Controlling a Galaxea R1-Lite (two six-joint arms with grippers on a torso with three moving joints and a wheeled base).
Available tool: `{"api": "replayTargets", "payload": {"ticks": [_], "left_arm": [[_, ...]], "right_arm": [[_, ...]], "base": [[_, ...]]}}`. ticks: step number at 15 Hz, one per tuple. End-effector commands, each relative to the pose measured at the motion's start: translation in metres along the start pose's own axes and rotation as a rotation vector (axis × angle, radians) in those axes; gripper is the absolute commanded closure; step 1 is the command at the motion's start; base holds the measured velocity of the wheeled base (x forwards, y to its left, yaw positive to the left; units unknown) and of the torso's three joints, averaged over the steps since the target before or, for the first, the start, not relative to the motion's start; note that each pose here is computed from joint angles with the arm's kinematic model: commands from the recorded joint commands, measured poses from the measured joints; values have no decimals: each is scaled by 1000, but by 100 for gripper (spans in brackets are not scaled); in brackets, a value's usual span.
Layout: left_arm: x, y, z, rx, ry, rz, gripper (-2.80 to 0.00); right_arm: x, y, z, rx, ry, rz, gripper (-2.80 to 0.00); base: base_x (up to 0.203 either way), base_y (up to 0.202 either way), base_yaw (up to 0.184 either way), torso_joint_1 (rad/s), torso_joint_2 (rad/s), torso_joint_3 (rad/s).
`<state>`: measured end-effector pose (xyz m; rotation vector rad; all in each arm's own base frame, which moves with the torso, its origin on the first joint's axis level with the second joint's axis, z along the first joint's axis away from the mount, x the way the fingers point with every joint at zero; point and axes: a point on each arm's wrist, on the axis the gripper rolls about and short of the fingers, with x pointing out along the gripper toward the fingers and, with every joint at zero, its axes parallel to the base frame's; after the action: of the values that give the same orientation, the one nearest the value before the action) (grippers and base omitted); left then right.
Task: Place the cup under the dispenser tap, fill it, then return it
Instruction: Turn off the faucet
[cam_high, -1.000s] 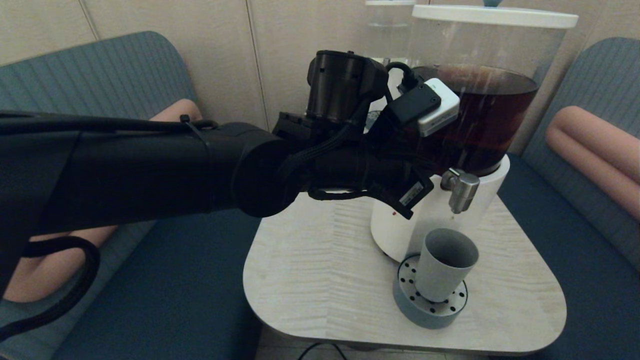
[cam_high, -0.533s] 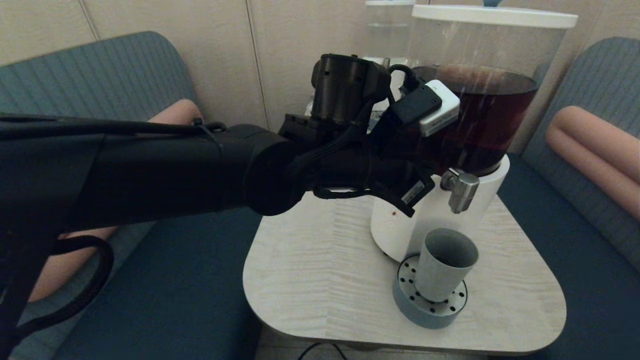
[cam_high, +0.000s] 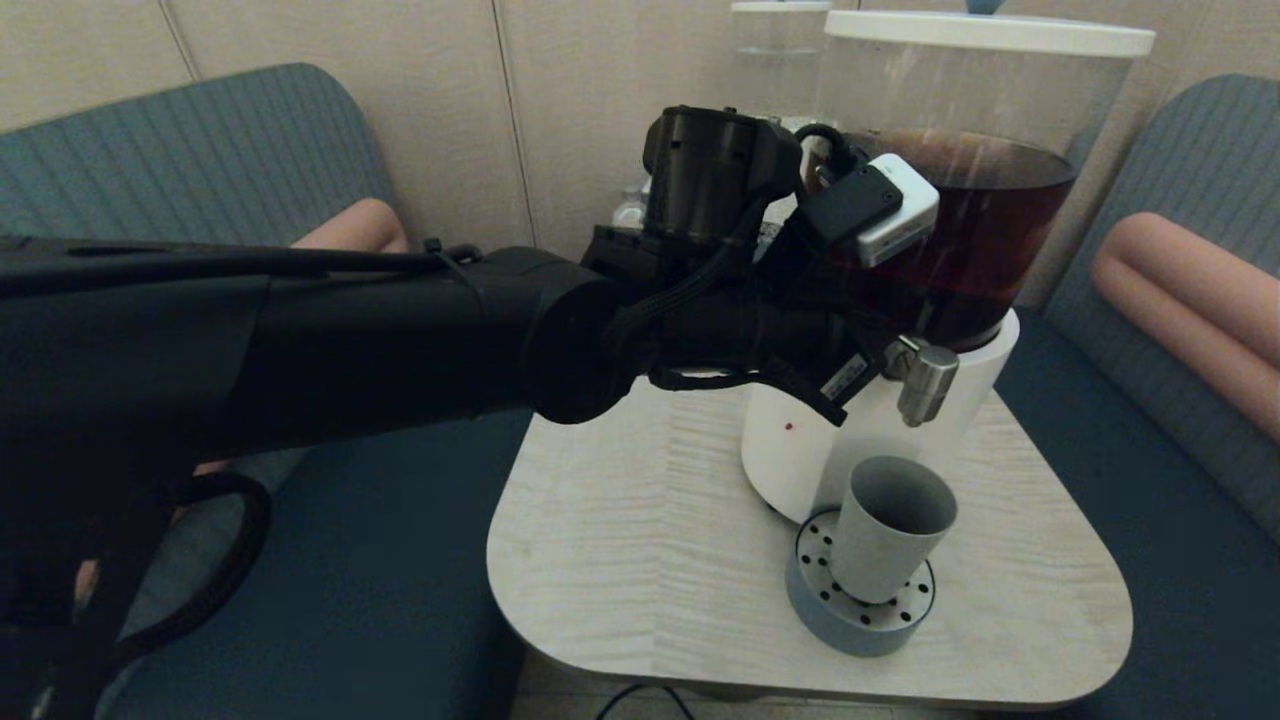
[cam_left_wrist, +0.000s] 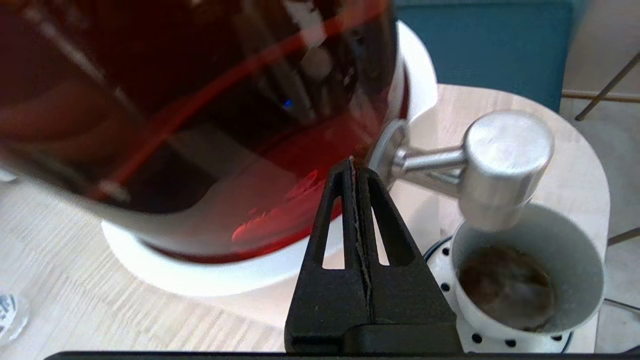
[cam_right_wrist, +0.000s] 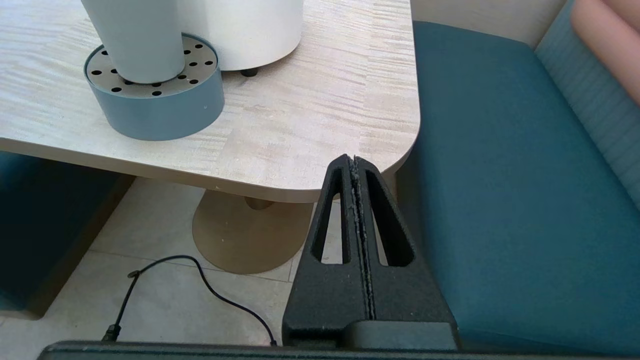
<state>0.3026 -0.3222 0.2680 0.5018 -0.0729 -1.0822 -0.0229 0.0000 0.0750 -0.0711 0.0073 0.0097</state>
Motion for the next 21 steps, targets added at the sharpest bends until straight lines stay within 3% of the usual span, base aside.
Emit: {"api": "replayTargets", "payload": {"ticks": [1, 21], "left_arm": [[7, 0, -3, 4, -2, 1, 0], [9, -2, 2, 9, -41, -25, 0]], "right_arm": [[0, 0, 0, -1, -2, 0, 0], [0, 0, 0, -1, -2, 0, 0]], "base": [[0, 0, 0, 0, 0, 0], [0, 0, 0, 0, 0, 0]]}}
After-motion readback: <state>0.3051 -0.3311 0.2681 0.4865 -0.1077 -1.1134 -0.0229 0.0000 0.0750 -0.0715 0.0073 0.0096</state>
